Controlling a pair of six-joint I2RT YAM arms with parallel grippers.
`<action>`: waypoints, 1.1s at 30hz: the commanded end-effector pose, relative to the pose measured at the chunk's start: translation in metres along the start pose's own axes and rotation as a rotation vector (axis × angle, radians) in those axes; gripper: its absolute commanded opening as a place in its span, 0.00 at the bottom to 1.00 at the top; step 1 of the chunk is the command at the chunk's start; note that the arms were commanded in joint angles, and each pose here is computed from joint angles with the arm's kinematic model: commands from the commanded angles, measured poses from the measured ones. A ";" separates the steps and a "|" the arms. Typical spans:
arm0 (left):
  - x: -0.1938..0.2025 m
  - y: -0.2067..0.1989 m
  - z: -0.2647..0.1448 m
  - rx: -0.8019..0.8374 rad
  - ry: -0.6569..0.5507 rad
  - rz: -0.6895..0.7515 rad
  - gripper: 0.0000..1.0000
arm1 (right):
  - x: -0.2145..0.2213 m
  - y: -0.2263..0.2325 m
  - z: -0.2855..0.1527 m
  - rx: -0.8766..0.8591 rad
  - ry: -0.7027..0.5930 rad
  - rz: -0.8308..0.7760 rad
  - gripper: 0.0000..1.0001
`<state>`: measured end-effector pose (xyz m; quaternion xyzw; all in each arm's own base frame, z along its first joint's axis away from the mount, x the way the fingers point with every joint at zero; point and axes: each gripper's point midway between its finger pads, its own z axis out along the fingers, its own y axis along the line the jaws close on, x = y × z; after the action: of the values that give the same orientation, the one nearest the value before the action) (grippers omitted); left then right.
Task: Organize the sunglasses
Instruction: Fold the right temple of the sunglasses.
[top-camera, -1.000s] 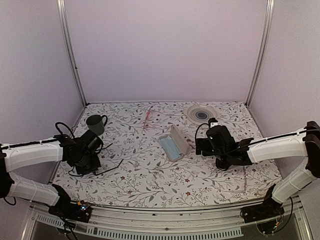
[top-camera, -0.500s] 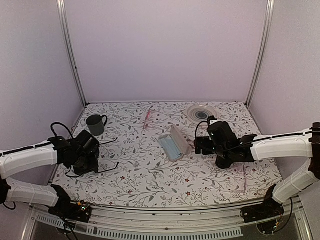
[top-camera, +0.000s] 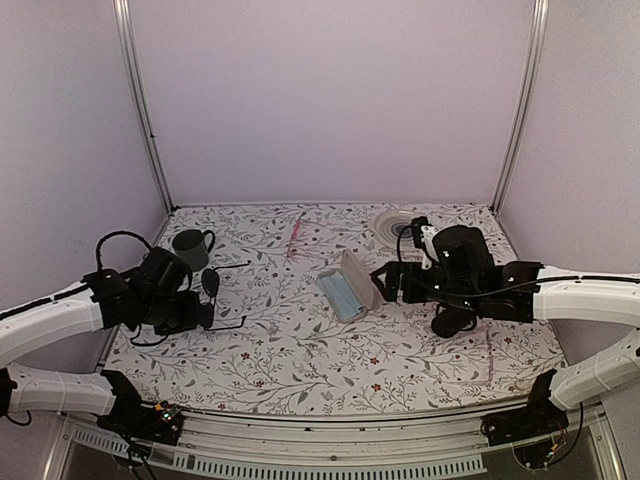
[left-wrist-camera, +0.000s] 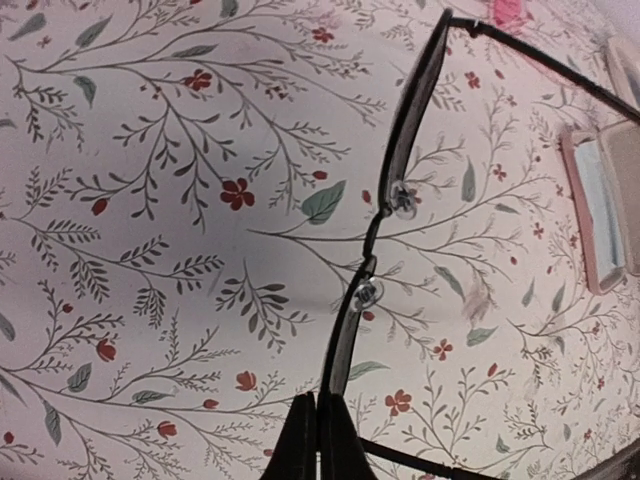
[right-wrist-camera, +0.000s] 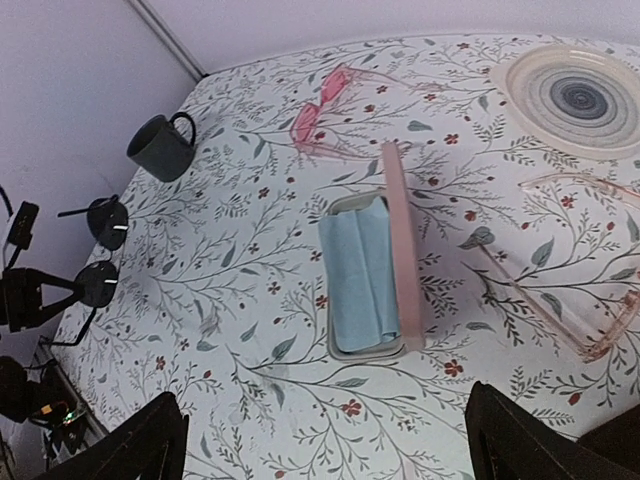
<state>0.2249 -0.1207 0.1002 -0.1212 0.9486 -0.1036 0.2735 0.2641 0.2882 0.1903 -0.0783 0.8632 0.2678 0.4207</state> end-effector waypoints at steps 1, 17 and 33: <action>-0.022 -0.056 -0.018 0.209 -0.040 0.077 0.00 | 0.008 0.055 -0.010 -0.270 0.038 -0.033 0.99; -0.071 -0.174 -0.062 0.536 -0.017 0.085 0.00 | 0.028 0.206 -0.050 -0.891 0.027 -0.265 0.75; -0.071 -0.224 -0.075 0.727 0.017 0.191 0.00 | -0.047 0.216 -0.041 -1.021 -0.161 -0.311 0.70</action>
<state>0.2858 -0.2832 0.2363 0.0327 0.8806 -0.3696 0.2946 0.1776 0.4461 0.3116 -0.3649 0.6056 0.5713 0.4168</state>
